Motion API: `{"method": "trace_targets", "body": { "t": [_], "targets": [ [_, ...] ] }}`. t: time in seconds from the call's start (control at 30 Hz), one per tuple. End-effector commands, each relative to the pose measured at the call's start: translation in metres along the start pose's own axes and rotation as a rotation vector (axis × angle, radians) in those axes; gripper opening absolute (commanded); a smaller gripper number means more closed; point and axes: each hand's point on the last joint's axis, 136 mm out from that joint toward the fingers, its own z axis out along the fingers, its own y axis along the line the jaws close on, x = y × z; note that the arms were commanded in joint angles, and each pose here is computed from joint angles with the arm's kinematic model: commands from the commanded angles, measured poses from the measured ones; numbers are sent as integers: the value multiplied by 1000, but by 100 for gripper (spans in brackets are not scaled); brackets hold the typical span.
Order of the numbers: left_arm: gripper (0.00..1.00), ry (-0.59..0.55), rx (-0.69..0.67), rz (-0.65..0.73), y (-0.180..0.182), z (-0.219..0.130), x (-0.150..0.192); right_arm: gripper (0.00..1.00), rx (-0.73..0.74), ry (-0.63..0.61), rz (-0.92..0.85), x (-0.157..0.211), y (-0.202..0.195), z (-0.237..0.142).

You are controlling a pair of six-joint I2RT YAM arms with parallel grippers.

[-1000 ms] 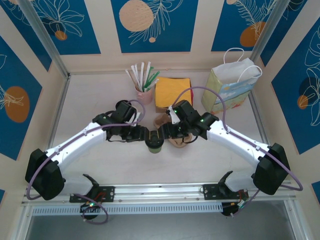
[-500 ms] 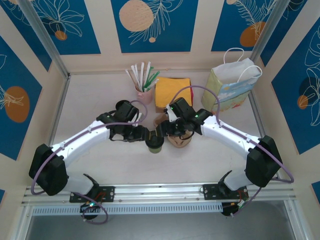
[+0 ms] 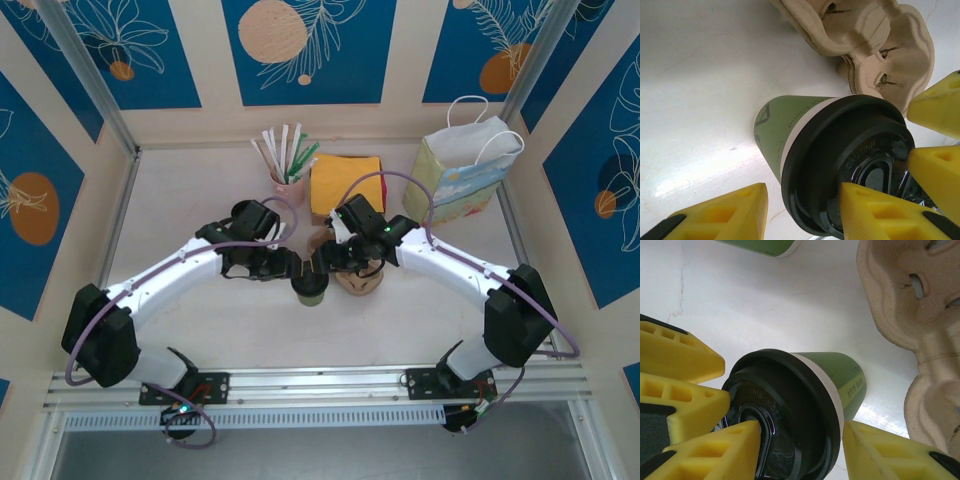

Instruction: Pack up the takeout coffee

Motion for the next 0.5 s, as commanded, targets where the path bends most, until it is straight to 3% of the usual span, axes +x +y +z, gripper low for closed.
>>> {"method": "trace_targets", "body": {
  "t": [0.0, 0.47],
  "targets": [
    [41, -3, 13, 37, -8, -1, -4, 47, -9, 20, 12, -2, 3, -1],
    [38, 38, -8, 22, 1, 9, 5, 41, 40, 79, 54, 11, -16, 14]
  ]
}}
